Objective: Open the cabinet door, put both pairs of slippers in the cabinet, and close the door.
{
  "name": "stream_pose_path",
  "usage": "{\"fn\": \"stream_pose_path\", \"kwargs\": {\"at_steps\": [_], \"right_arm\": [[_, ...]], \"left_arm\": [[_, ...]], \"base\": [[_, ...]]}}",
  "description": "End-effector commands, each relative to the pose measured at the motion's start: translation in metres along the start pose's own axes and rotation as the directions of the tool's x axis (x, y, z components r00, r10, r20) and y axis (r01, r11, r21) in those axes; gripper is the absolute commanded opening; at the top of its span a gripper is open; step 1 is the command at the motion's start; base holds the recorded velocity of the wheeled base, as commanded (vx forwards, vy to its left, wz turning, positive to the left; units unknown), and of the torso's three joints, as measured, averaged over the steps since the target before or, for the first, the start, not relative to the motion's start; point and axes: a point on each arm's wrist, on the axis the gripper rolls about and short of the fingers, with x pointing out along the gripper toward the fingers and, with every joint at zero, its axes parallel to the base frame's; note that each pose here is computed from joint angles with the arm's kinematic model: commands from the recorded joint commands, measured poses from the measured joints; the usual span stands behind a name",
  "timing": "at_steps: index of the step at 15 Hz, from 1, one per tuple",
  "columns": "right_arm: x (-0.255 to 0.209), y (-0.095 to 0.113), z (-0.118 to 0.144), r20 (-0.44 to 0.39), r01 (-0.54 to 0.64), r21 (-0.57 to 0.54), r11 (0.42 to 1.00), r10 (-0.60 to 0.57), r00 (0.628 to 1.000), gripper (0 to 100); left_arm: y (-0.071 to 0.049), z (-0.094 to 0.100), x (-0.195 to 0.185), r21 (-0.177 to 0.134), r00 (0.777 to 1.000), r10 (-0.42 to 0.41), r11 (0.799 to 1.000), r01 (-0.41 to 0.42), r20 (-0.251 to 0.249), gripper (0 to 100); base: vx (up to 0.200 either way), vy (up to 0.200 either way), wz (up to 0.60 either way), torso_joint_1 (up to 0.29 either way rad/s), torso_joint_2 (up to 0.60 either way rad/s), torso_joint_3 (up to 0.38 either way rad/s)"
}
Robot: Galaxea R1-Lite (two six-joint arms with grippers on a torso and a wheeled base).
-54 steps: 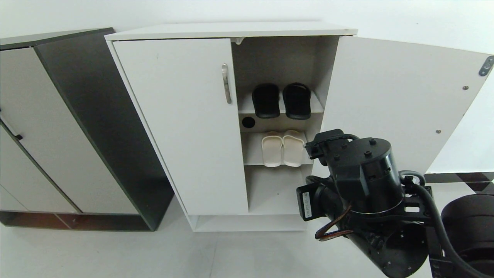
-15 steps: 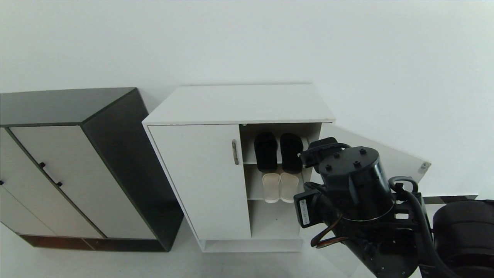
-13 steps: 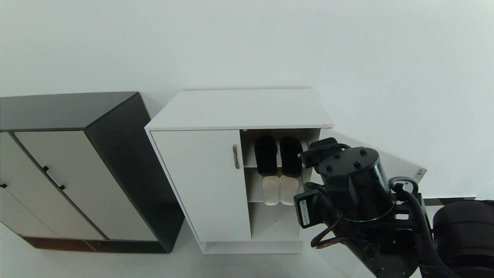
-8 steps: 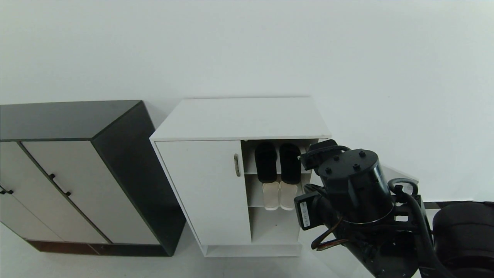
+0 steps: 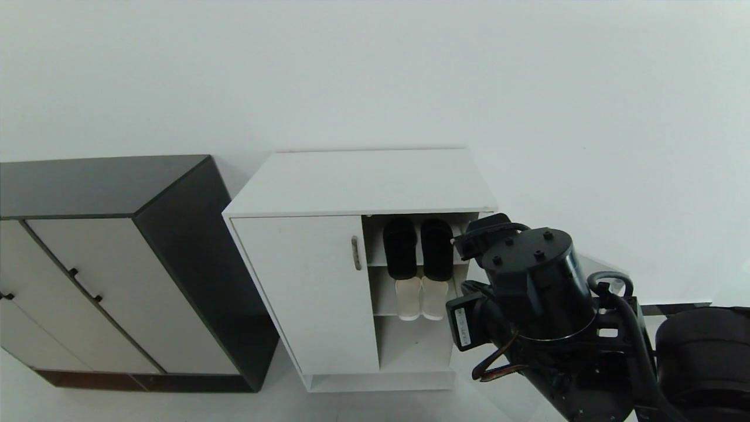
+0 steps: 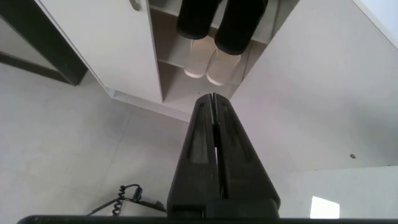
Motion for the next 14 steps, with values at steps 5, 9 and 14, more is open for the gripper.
{"fn": "stream_pose_path", "kwargs": {"at_steps": [5,9,14], "right_arm": [[0.011,-0.016,0.004,0.000,0.059,0.001,0.998,-0.059,0.998,0],[0.030,-0.040,0.021,0.024,0.107,0.059,0.992,-0.109,0.994,0],[0.043,-0.076,0.043,0.055,0.111,0.136,0.985,-0.119,0.991,0]], "left_arm": [[0.000,0.000,0.000,-0.002,1.000,0.001,1.000,-0.001,0.000,0],[0.000,0.000,0.000,-0.008,1.000,0.009,1.000,-0.009,0.000,0],[0.000,0.000,0.000,-0.008,1.000,0.009,1.000,-0.009,0.000,0]], "base": [[0.000,0.000,-0.36,0.004,0.00,0.001],[0.000,0.000,0.00,0.000,0.00,0.000],[-0.120,0.000,0.00,0.005,0.00,-0.001]]}}
